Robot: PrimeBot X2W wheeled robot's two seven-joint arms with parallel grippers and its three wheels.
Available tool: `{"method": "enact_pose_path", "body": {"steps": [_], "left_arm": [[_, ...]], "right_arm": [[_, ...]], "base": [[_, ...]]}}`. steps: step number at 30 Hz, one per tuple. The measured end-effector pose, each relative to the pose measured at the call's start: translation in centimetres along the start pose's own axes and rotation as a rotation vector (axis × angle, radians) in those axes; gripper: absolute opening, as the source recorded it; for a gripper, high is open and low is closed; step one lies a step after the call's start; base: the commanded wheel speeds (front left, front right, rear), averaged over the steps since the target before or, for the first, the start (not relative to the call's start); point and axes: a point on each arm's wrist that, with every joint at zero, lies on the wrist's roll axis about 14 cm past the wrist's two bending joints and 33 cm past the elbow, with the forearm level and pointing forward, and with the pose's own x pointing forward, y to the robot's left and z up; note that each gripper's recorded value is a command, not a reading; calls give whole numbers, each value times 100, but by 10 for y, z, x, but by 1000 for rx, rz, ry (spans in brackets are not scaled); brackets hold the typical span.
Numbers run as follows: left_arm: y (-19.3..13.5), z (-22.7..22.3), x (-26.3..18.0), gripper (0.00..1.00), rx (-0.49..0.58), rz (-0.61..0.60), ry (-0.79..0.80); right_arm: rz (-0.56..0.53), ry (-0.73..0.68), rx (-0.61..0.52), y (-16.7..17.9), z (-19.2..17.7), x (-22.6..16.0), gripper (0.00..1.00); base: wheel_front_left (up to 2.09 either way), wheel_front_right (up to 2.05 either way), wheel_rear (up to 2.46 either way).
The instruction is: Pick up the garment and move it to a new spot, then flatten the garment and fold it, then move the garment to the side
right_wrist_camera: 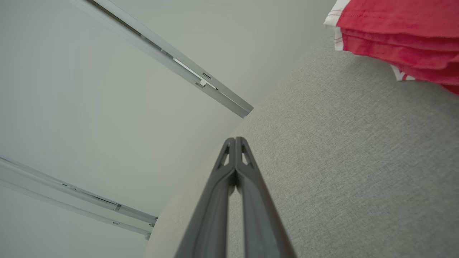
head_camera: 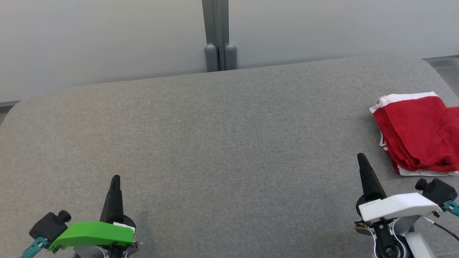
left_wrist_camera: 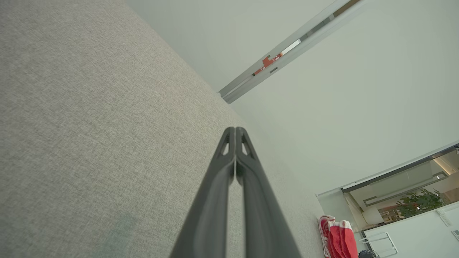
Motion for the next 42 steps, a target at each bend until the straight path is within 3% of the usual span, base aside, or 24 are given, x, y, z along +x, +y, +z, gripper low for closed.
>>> {"method": "enact_pose_path", "body": {"steps": [42], "left_arm": [[11,24,6,0,-384,12,-29]], "right_arm": [[-43,13,412,-11,5,9,0]], "base": [[0,0,0]]}}
